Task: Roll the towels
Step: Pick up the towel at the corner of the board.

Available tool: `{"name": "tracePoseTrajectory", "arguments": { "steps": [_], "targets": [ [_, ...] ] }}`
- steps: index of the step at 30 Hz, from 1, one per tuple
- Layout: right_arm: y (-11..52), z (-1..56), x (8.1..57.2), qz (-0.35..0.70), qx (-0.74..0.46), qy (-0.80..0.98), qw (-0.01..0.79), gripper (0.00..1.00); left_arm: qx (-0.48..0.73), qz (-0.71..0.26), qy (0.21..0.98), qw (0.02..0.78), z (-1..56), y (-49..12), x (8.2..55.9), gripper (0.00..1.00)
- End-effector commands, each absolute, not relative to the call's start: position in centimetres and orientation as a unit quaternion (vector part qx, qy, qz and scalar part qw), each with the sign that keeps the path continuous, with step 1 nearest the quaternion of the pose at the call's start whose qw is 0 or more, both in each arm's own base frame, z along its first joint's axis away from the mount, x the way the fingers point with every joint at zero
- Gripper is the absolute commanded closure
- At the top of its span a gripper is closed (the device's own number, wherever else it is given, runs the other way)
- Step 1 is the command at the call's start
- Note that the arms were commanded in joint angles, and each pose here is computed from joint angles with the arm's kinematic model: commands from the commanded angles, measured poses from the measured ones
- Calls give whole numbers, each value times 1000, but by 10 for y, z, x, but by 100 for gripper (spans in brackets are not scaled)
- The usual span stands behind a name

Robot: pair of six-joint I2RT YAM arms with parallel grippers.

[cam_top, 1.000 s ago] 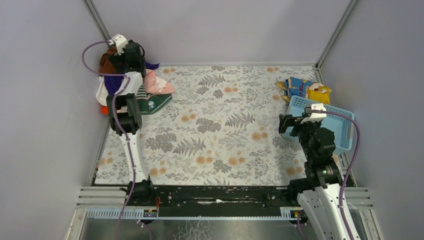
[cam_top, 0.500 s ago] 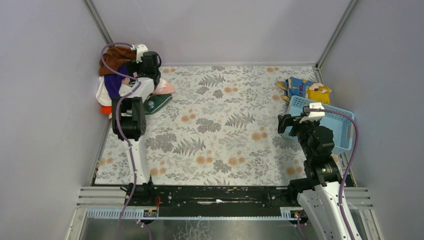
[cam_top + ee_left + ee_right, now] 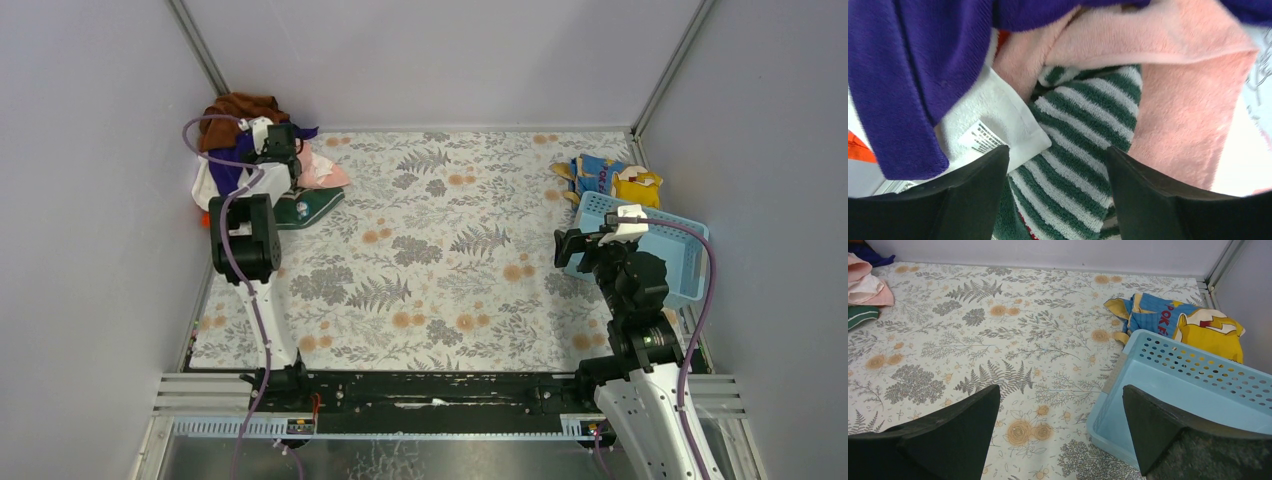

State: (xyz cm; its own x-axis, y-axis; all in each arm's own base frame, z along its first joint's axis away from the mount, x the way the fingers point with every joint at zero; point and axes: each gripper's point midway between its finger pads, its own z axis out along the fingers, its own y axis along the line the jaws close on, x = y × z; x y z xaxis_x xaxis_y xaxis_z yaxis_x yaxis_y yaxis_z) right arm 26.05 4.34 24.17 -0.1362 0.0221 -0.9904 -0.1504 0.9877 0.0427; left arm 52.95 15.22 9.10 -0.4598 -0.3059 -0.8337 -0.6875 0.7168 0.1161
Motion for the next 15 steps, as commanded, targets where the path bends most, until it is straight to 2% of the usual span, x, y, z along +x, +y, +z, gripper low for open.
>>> {"name": "tracePoseTrajectory", "arguments": {
  "steps": [1, 6, 12, 15],
  "targets": [
    [50, 260, 260, 79, -53, 729, 678, 1, -296, 198, 850, 389, 58, 138, 524, 34],
    [48, 262, 258, 75, -51, 723, 685, 1, -291, 198, 860, 371, 43, 137, 522, 48],
    [49, 264, 257, 78, -53, 719, 688, 1, -290, 171, 871, 359, 26, 131, 523, 50],
    [49, 265, 257, 78, -52, 718, 689, 1, -294, 159, 875, 350, 17, 130, 523, 64]
  ]
}}
